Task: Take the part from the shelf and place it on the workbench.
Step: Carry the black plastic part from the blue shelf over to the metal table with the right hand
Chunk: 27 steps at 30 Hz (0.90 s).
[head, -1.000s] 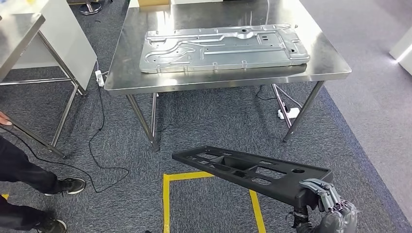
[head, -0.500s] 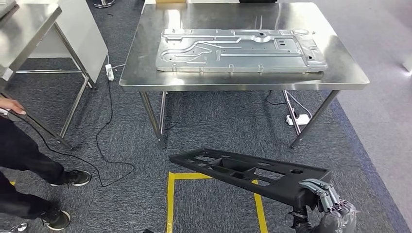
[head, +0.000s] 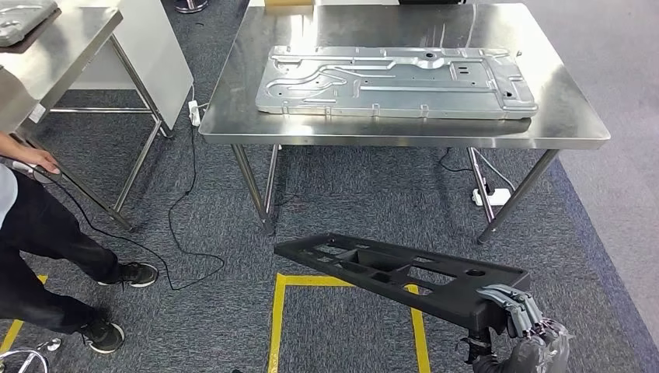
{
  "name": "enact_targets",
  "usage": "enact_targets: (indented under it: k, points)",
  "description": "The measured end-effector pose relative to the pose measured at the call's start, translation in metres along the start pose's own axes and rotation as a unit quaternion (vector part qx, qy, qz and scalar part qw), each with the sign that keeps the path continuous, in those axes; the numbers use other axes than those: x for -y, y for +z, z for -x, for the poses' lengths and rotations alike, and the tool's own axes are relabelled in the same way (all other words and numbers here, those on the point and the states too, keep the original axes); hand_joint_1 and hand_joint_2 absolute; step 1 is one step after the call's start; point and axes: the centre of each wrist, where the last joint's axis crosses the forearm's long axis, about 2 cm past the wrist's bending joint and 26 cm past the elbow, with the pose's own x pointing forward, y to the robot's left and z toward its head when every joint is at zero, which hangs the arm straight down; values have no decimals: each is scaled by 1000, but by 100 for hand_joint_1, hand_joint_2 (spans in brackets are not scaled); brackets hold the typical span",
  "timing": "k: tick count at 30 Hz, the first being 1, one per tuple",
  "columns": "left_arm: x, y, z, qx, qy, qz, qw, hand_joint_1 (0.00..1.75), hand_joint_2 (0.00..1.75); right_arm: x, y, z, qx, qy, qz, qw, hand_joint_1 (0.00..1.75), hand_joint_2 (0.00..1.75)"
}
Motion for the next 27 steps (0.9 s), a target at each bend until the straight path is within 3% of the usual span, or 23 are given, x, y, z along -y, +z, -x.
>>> enact_targets:
  k: [27]
  points:
    - [1, 0, 0, 6, 5, 18, 1000, 0, 175, -3, -3, -1, -32, -4, 18, 999, 175, 175]
